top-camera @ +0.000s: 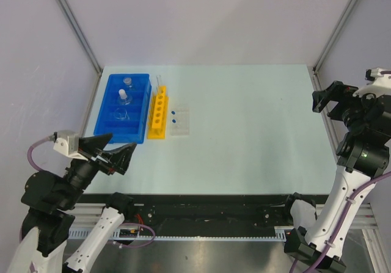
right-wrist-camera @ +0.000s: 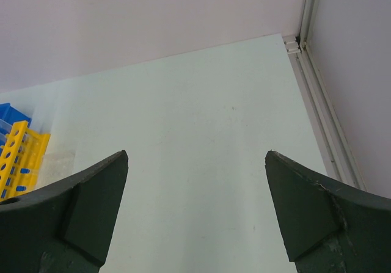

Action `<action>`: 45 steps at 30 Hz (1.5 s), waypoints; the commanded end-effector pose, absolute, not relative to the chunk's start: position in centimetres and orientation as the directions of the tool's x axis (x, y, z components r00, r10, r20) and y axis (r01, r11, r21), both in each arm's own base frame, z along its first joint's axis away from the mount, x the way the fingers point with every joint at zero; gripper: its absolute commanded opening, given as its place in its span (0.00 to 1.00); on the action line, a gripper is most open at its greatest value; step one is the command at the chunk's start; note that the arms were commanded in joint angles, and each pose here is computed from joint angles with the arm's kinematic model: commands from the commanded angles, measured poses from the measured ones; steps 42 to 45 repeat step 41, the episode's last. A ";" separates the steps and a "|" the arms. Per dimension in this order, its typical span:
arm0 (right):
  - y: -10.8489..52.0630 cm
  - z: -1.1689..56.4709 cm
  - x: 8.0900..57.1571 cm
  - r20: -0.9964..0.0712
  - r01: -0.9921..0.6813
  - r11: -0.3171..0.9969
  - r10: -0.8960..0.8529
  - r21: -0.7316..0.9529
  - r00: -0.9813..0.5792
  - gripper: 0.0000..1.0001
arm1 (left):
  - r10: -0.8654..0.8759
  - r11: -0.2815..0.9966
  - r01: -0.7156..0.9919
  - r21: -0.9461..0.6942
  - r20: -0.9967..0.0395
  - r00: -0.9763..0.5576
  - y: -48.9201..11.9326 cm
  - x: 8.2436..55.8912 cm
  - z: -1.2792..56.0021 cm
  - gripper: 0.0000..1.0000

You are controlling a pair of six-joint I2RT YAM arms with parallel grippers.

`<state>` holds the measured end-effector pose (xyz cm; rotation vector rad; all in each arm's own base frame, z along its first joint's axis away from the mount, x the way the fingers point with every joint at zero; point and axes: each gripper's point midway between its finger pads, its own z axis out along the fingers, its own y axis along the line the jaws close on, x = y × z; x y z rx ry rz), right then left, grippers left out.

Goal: Organize the chemistry lab equipment

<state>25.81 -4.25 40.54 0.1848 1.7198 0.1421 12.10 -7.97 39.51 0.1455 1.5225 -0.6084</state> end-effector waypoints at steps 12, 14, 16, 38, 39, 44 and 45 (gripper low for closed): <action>-4.3 40.0 25.3 -0.970 0.052 0.982 0.189 0.183 -0.155 0.99 | -0.287 0.836 0.473 -0.279 -0.956 -0.057 -8.3 12.2 40.0 1.00; -4.3 40.0 25.2 -0.970 0.053 0.982 0.186 0.180 -0.156 1.00 | -0.283 0.837 0.472 -0.276 -0.957 -0.058 -8.4 12.4 39.9 1.00; -4.3 39.9 25.2 -0.970 0.053 0.982 0.186 0.180 -0.159 0.99 | -0.281 0.836 0.475 -0.275 -0.958 -0.061 -8.5 12.5 39.8 1.00; -4.5 39.2 25.4 -0.965 0.061 0.980 0.195 0.187 -0.174 1.00 | -0.259 0.846 0.466 -0.257 -0.964 -0.060 -8.4 13.0 39.4 1.00; -4.5 39.2 25.4 -0.965 0.061 0.980 0.196 0.188 -0.174 1.00 | -0.259 0.846 0.466 -0.257 -0.964 -0.060 -8.4 13.0 39.4 1.00; -4.4 39.2 25.4 -0.966 0.055 0.981 0.194 0.187 -0.174 1.00 | -0.260 0.846 0.467 -0.257 -0.964 -0.059 -8.4 13.0 39.4 1.00; -4.4 39.2 25.4 -0.966 0.055 0.981 0.194 0.187 -0.174 1.00 | -0.260 0.846 0.467 -0.257 -0.964 -0.059 -8.4 13.0 39.4 1.00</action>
